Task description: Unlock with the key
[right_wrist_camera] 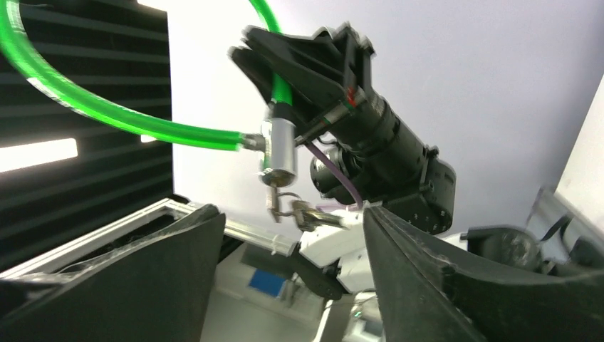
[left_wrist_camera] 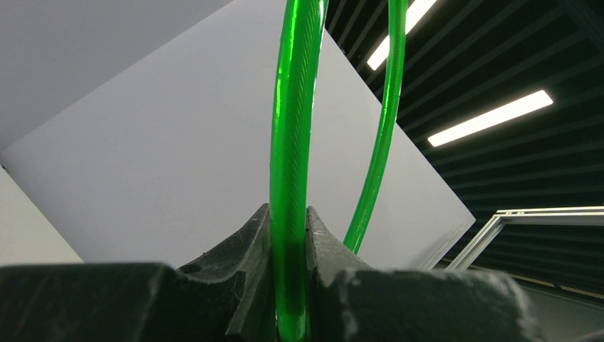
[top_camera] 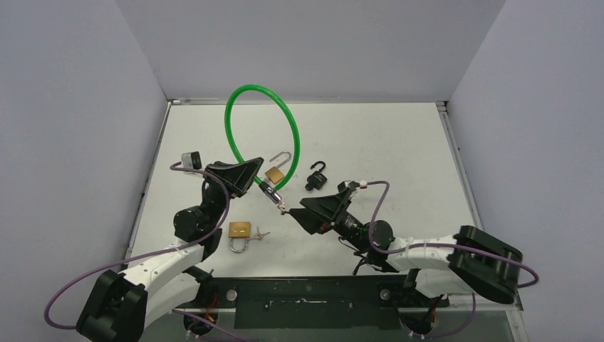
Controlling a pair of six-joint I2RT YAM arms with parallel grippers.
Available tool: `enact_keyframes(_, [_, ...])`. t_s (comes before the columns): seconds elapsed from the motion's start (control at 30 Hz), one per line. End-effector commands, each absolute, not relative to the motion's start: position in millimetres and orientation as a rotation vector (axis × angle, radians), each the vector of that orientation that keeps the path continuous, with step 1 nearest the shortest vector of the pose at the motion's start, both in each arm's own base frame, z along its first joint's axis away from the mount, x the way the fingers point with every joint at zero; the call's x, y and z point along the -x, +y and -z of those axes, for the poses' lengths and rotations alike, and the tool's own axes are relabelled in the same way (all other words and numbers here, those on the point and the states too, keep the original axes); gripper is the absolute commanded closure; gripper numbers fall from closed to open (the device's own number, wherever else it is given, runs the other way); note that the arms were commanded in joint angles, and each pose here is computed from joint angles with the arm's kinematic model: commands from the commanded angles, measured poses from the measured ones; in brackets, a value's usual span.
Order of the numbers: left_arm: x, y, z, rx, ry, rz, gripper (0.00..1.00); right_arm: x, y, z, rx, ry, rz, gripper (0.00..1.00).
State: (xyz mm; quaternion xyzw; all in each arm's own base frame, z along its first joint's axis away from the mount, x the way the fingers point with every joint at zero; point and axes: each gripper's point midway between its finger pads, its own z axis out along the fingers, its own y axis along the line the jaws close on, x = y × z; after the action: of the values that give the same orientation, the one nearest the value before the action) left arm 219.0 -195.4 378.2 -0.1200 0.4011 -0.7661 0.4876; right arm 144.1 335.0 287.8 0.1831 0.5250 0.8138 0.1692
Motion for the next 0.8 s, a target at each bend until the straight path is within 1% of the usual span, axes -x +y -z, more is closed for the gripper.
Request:
enact_keyframes(0.0, [-202.0, -183.0, -414.0, 0.234, 0.836, 1.865, 1.00, -160.0, 304.4, -301.3, -0.417, 1.427, -1.987, 0.21])
enact_keyframes(0.07, [-204.0, -183.7, -410.9, 0.243, 0.852, 1.861, 1.00, -169.5, 295.1, -293.7, -0.382, 1.494, -1.782, 0.17])
enact_keyframes(0.17, [-206.0, -185.1, -405.3, 0.253, 0.874, 1.861, 1.00, -172.7, 276.5, -310.8, -0.260, 1.460, -1.585, 0.14])
enact_keyframes(0.27, [-206.9, -186.7, -401.4, 0.261, 0.896, 1.867, 1.00, -167.5, 272.7, -335.4, -0.079, 1.405, -1.471, 0.13])
enact_keyframes(0.33, [-205.5, -186.4, -400.6, 0.262, 0.899, 1.870, 1.00, -164.0, 282.3, -343.8, 0.089, 1.402, -1.387, 0.13])
enact_keyframes(0.43, [-205.0, -186.0, -397.8, 0.270, 0.910, 1.870, 1.00, -152.9, 306.2, -347.5, 0.305, 1.414, -1.358, 0.14])
enact_keyframes(0.5, [-205.0, -184.8, -396.8, 0.281, 0.911, 1.873, 1.00, -149.0, 320.6, -342.6, 0.406, 1.431, -1.333, 0.19])
enact_keyframes(0.63, [-207.4, -185.0, -394.1, 0.304, 0.935, 1.868, 1.00, -151.9, 339.6, -325.0, 0.488, 1.512, -1.250, 0.39])
enact_keyframes(0.77, [-212.7, -184.7, -386.7, 0.340, 0.977, 1.837, 1.00, -150.7, 345.7, -312.0, 0.525, 1.551, -1.183, 0.40])
